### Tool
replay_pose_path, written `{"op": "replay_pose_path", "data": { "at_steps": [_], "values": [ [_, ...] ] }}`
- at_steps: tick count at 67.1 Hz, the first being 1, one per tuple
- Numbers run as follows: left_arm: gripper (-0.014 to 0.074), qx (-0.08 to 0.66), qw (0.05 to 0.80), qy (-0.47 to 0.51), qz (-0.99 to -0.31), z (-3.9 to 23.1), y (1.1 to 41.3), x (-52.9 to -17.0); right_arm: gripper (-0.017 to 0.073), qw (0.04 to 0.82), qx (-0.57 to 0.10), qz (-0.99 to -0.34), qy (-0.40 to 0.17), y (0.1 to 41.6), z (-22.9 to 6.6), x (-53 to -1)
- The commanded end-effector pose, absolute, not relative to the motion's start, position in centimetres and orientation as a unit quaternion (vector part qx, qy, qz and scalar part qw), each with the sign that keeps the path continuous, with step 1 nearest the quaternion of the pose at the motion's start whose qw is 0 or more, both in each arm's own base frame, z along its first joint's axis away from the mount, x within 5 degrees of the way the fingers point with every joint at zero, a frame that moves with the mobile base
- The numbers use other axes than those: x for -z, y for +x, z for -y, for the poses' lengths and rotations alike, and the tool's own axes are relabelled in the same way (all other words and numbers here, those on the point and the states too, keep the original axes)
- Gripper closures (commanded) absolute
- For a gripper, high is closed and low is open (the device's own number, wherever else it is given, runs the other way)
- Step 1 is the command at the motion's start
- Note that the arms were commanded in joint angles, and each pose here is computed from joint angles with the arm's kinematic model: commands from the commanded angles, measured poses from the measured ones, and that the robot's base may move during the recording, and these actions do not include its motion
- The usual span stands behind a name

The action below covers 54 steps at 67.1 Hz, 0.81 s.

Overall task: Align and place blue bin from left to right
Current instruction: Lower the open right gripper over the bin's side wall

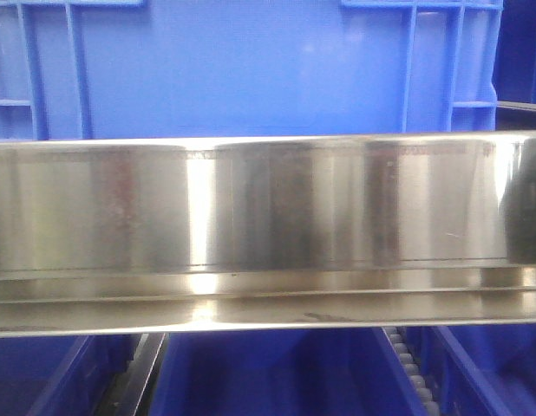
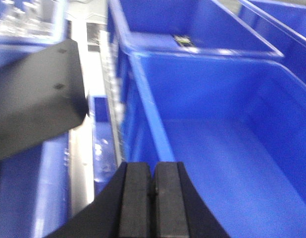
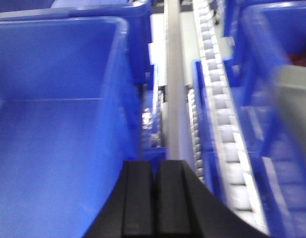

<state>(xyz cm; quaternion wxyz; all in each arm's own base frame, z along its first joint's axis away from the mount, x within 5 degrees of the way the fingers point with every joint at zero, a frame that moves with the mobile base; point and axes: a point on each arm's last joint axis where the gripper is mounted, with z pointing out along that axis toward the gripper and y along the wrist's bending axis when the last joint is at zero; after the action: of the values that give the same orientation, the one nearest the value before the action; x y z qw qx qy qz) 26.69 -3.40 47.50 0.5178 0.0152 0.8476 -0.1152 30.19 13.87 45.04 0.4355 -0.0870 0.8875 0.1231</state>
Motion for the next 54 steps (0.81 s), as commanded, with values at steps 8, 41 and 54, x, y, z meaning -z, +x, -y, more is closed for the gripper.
{"op": "replay_pose_path", "data": {
  "at_steps": [8, 41, 54],
  "values": [
    [0.0704, 0.124, 0.524, 0.018, -0.842, 3.7, 26.4, -48.0, 0.0632, 0.433, -0.089, -0.891, -0.108, 31.8, -17.1, -44.9],
    [0.0704, 0.124, 0.511, 0.020, -0.850, 3.7, 26.3, -47.7, 0.0632, 0.419, -0.068, -0.897, -0.126, 34.4, -19.7, -42.7],
    [0.0704, 0.124, 0.511, 0.020, -0.850, 3.7, 26.3, -47.7, 0.0624, 0.412, -0.065, -0.900, -0.128, 34.9, -20.0, -42.0]
  ]
}}
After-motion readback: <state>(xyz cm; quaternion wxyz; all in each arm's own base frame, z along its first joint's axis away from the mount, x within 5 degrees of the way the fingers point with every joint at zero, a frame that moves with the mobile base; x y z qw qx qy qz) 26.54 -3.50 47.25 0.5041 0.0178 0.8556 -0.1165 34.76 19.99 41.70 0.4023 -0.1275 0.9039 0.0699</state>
